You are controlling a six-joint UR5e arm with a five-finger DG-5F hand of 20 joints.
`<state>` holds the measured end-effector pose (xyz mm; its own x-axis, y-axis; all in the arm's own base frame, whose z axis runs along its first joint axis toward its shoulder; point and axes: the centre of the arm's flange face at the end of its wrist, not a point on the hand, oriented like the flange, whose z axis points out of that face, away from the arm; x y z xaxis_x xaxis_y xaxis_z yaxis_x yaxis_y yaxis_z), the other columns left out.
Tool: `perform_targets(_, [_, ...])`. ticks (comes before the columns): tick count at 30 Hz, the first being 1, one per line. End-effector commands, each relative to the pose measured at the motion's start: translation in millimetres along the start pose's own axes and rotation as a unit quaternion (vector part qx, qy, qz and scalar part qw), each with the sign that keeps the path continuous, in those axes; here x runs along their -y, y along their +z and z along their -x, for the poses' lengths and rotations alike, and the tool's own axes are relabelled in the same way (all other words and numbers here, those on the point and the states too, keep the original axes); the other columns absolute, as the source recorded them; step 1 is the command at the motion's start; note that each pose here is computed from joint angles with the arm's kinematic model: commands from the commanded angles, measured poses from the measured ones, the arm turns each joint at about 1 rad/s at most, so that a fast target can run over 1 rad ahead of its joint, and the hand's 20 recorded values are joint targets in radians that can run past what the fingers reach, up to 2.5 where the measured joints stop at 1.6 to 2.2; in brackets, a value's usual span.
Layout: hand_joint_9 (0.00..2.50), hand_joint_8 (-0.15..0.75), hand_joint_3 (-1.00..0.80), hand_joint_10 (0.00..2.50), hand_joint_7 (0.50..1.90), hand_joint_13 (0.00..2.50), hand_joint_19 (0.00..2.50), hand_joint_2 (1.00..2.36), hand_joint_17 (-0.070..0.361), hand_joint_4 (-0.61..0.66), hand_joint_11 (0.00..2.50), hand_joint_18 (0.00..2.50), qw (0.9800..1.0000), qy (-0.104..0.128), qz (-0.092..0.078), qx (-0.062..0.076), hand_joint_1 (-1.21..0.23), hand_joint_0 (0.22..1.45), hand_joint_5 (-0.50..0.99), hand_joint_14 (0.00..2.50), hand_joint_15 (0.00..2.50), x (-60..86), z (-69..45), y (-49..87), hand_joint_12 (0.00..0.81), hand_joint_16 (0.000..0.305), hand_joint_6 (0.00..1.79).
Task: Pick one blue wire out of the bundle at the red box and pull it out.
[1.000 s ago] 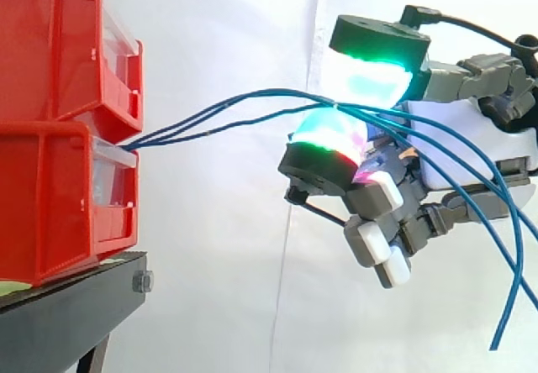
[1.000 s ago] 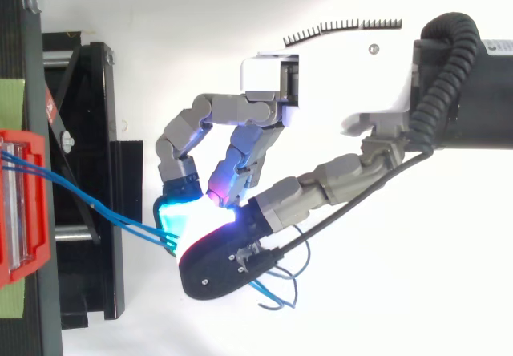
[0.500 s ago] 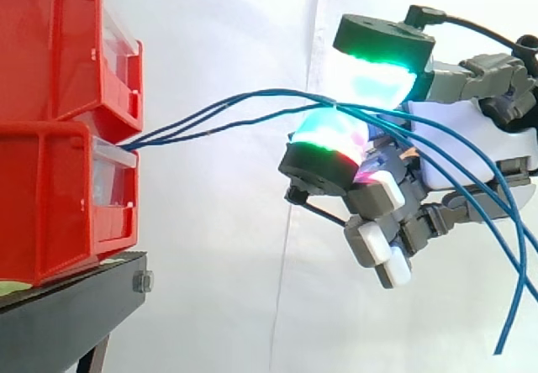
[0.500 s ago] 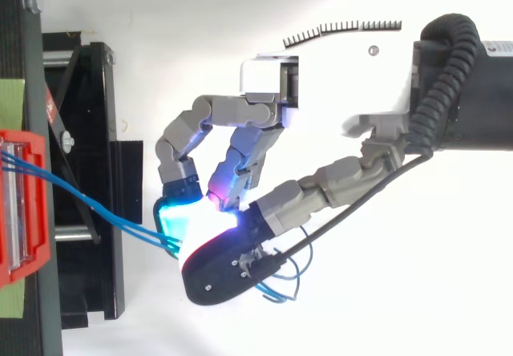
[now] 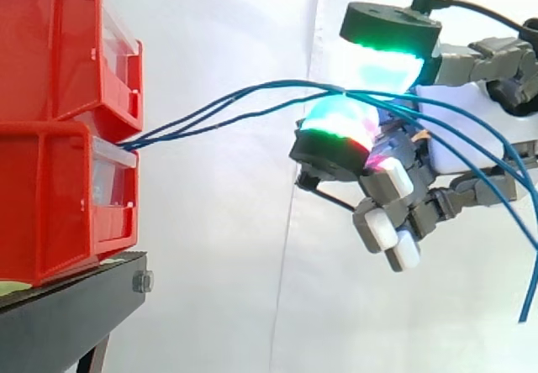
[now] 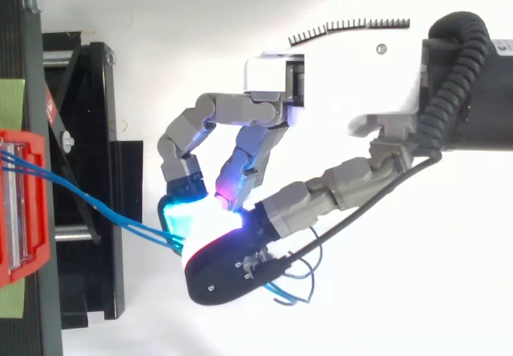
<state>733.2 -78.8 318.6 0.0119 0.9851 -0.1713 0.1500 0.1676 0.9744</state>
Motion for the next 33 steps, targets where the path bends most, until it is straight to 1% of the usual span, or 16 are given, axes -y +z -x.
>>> perform_targets(1, [0.91, 0.298, -0.05, 0.01, 1.31, 0.85, 0.51, 1.02, 0.134, 0.01, 0.50, 0.78, 0.9995, -0.022, -0.016, 0.015, -0.78, 0.62, -0.15, 0.02, 0.44, -12.0, 4.2, -11.8, 0.450, 0.059, 0.94])
perform_targets(2, [0.90, 0.294, -0.05, 0.01, 1.31, 0.85, 0.50, 1.02, 0.134, 0.02, 0.47, 0.78, 0.9993, -0.026, -0.018, 0.018, -0.78, 0.62, -0.15, 0.02, 0.42, -15.2, 4.8, -14.4, 0.452, 0.059, 0.94])
perform_targets(3, [0.88, 0.299, -0.05, 0.01, 1.31, 0.84, 0.49, 1.02, 0.133, 0.02, 0.45, 0.78, 0.9986, -0.036, -0.027, 0.029, -0.78, 0.62, -0.15, 0.02, 0.41, -19.1, 6.7, -19.2, 0.453, 0.059, 0.94])
perform_targets(6, [0.85, 0.293, -0.05, 0.01, 1.31, 0.81, 0.47, 1.02, 0.134, 0.02, 0.37, 0.77, 0.9973, -0.051, -0.036, 0.039, -0.78, 0.62, -0.15, 0.01, 0.37, -24.1, 7.8, -24.8, 0.458, 0.060, 0.94])
perform_targets(10, [0.78, 0.293, -0.06, 0.01, 1.30, 0.75, 0.44, 1.02, 0.134, 0.02, 0.27, 0.72, 0.9967, -0.057, -0.040, 0.041, -0.79, 0.62, -0.15, 0.01, 0.30, -24.9, 7.6, -26.1, 0.453, 0.059, 0.94])
perform_targets(14, [0.72, 0.287, -0.06, 0.01, 1.28, 0.66, 0.40, 1.02, 0.135, 0.01, 0.18, 0.66, 0.9954, -0.076, -0.043, 0.040, -0.80, 0.62, -0.14, 0.01, 0.25, -23.4, 5.6, -25.9, 0.439, 0.060, 0.94])
perform_targets(15, [0.72, 0.284, -0.07, 0.01, 1.29, 0.65, 0.39, 1.02, 0.134, 0.01, 0.18, 0.64, 0.9947, -0.083, -0.044, 0.041, -0.80, 0.62, -0.14, 0.01, 0.25, -23.5, 5.0, -25.9, 0.438, 0.060, 0.94])
perform_targets(16, [0.71, 0.281, -0.07, 0.01, 1.31, 0.64, 0.40, 1.02, 0.135, 0.01, 0.17, 0.63, 0.9932, -0.097, -0.046, 0.045, -0.80, 0.62, -0.14, 0.01, 0.25, -23.4, 5.9, -26.0, 0.436, 0.060, 0.94])
perform_targets(17, [0.71, 0.282, -0.07, 0.01, 1.32, 0.64, 0.39, 1.02, 0.135, 0.01, 0.18, 0.63, 0.9928, -0.101, -0.046, 0.046, -0.80, 0.62, -0.14, 0.01, 0.25, -23.4, 6.1, -26.0, 0.436, 0.060, 0.93])
perform_targets(18, [0.71, 0.282, -0.08, 0.01, 1.32, 0.64, 0.40, 1.02, 0.135, 0.01, 0.19, 0.63, 0.9917, -0.110, -0.046, 0.048, -0.80, 0.62, -0.14, 0.01, 0.26, -23.9, 7.7, -26.0, 0.436, 0.060, 0.93])
perform_targets(20, [0.72, 0.281, -0.08, 0.01, 1.33, 0.64, 0.40, 1.02, 0.134, 0.02, 0.22, 0.63, 0.9904, -0.121, -0.046, 0.047, -0.80, 0.62, -0.14, 0.01, 0.28, -23.6, 6.5, -25.7, 0.434, 0.060, 0.93])
perform_targets(22, [0.73, 0.280, -0.07, 0.01, 1.34, 0.65, 0.41, 1.02, 0.134, 0.02, 0.25, 0.63, 0.9900, -0.125, -0.046, 0.047, -0.80, 0.62, -0.14, 0.01, 0.30, -23.4, 7.4, -25.8, 0.434, 0.060, 0.93])
perform_targets(24, [0.76, 0.282, -0.07, 0.01, 1.35, 0.65, 0.42, 1.02, 0.134, 0.03, 0.28, 0.63, 0.9900, -0.125, -0.047, 0.046, -0.80, 0.62, -0.14, 0.01, 0.30, -22.6, 6.1, -25.3, 0.434, 0.059, 0.93])
perform_targets(26, [0.77, 0.282, -0.06, 0.01, 1.35, 0.66, 0.42, 1.02, 0.134, 0.03, 0.30, 0.64, 0.9903, -0.123, -0.044, 0.046, -0.80, 0.62, -0.14, 0.01, 0.32, -23.9, 6.2, -25.4, 0.432, 0.059, 0.93])
perform_targets(29, [0.80, 0.291, -0.05, 0.01, 1.34, 0.69, 0.43, 1.02, 0.134, 0.03, 0.34, 0.65, 0.9912, -0.120, -0.036, 0.042, -0.80, 0.62, -0.14, 0.01, 0.34, -25.4, 5.0, -23.8, 0.436, 0.059, 0.93])
perform_targets(33, [0.83, 0.294, -0.04, 0.01, 1.35, 0.70, 0.44, 1.02, 0.135, 0.04, 0.37, 0.66, 0.9917, -0.119, -0.028, 0.041, -0.80, 0.62, -0.14, 0.01, 0.35, -26.0, 4.1, -21.6, 0.435, 0.060, 0.93])
